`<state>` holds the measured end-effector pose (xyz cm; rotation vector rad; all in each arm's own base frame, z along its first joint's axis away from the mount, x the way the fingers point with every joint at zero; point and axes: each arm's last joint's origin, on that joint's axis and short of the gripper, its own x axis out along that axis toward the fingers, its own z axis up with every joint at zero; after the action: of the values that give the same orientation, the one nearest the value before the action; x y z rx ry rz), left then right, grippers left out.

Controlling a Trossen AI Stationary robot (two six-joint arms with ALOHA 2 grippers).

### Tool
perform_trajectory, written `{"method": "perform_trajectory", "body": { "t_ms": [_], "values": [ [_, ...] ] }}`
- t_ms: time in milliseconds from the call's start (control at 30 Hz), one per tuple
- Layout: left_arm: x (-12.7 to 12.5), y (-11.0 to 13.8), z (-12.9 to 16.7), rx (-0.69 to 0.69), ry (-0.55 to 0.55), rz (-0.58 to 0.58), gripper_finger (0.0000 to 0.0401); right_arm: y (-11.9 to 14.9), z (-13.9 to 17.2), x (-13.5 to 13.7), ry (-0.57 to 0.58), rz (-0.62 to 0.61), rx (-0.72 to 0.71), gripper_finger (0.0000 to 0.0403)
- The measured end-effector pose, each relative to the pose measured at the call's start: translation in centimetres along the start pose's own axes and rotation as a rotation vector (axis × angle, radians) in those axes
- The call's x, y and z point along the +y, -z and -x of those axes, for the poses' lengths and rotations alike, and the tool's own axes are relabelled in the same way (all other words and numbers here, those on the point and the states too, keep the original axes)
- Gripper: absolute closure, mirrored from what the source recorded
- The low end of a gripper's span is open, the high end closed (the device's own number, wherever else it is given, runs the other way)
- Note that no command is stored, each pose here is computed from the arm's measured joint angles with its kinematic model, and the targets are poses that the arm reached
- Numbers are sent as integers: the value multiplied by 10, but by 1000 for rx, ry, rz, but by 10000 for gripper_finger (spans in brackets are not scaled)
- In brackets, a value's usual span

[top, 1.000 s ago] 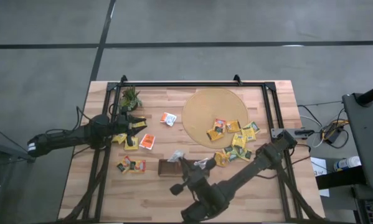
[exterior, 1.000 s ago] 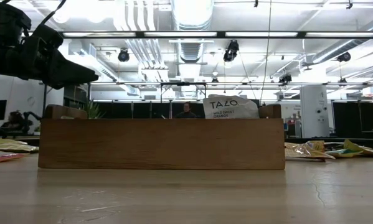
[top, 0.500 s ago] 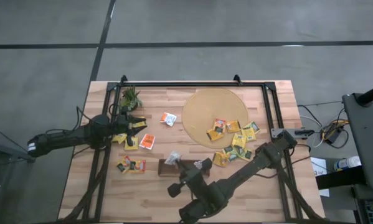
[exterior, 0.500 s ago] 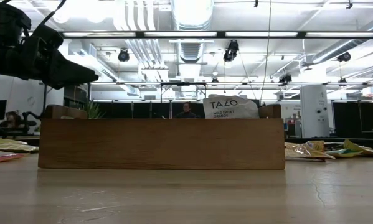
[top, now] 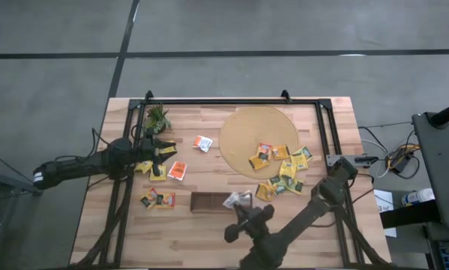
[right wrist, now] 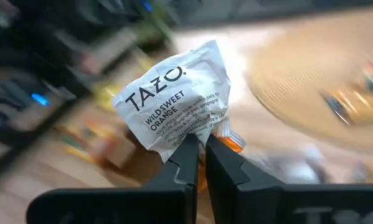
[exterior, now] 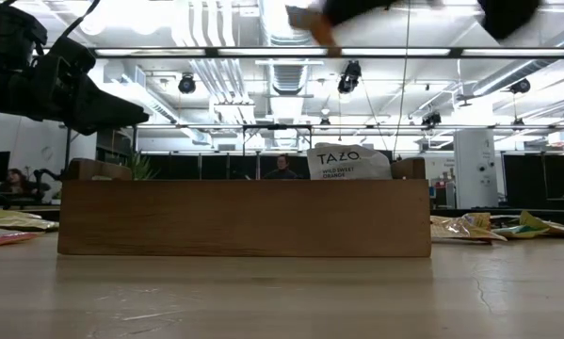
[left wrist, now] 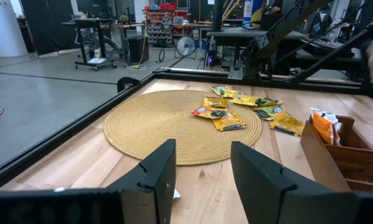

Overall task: Pick & Place Tea
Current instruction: Put the white tea bag into the right section of the wooden organizer

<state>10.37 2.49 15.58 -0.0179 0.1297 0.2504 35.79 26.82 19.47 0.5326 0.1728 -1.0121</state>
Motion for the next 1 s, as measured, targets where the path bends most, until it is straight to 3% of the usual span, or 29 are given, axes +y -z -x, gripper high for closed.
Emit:
{"method": "perform_trajectory", "body": {
  "t_ms": [100,667,1000],
  "values": [
    [0,0,0,0,0,0,254,16,-6,-13,88,19,87,390],
    [0,0,0,0,0,0,254,33,-23,-31,138,87,88,389],
    [0,0,0,0,0,0,254,29,-27,-30,150,113,90,305]
  ]
}}
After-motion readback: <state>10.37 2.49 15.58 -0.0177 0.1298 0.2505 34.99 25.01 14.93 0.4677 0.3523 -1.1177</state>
